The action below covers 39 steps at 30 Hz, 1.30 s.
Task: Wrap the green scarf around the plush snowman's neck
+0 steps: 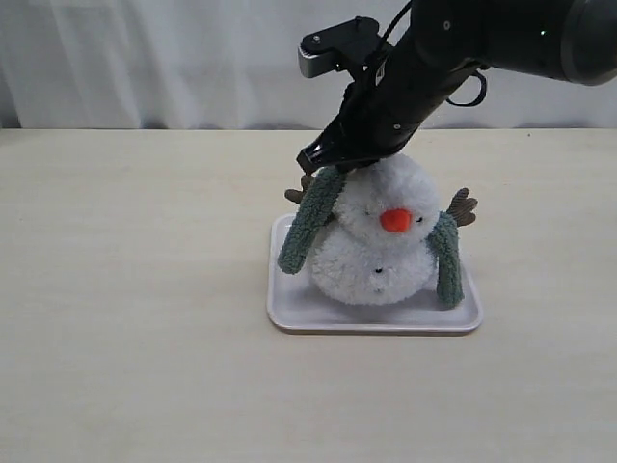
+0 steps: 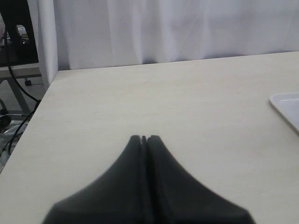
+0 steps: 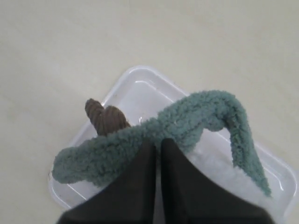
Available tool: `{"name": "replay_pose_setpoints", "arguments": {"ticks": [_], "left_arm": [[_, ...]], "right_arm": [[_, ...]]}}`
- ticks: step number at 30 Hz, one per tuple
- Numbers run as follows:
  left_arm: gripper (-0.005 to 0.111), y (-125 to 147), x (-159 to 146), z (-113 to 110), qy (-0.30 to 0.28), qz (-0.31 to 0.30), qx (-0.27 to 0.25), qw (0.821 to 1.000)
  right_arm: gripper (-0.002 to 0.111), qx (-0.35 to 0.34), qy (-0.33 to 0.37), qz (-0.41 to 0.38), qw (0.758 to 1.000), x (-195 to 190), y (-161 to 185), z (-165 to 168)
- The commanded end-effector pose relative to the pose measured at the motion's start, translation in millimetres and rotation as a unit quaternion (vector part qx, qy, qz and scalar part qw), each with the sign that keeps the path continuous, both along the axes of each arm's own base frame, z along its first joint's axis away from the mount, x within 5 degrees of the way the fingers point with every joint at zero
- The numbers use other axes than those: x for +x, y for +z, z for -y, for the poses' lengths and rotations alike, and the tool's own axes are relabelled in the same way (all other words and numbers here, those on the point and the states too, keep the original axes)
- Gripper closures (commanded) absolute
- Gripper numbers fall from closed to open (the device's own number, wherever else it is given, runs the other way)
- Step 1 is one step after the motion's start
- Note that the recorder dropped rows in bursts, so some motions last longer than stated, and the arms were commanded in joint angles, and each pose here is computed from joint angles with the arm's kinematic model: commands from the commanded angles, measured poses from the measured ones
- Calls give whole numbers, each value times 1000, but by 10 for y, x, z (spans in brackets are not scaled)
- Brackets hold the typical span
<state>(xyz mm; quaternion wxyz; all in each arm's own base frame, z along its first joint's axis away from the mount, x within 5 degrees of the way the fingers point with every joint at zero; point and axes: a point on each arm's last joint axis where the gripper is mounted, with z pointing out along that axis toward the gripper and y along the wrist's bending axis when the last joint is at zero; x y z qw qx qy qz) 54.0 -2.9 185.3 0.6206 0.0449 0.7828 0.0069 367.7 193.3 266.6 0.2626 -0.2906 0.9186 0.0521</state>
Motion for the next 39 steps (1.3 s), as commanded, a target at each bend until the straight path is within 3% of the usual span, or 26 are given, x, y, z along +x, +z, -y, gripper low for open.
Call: {"name": "replay_pose_setpoints", "arguments": {"ticks": [1, 6, 15, 39], "left_arm": [[107, 0, 1, -2, 3, 5, -4, 1000], [107, 0, 1, -2, 3, 5, -4, 1000], [107, 0, 1, -2, 3, 5, -4, 1000], [107, 0, 1, -2, 3, 5, -4, 1000]], "right_arm": [[104, 27, 0, 46, 999, 62, 199, -32], [104, 62, -7, 67, 996, 122, 200, -90], [104, 23, -5, -2, 1000, 156, -152, -109], [104, -3, 6, -44, 999, 51, -127, -60]]}}
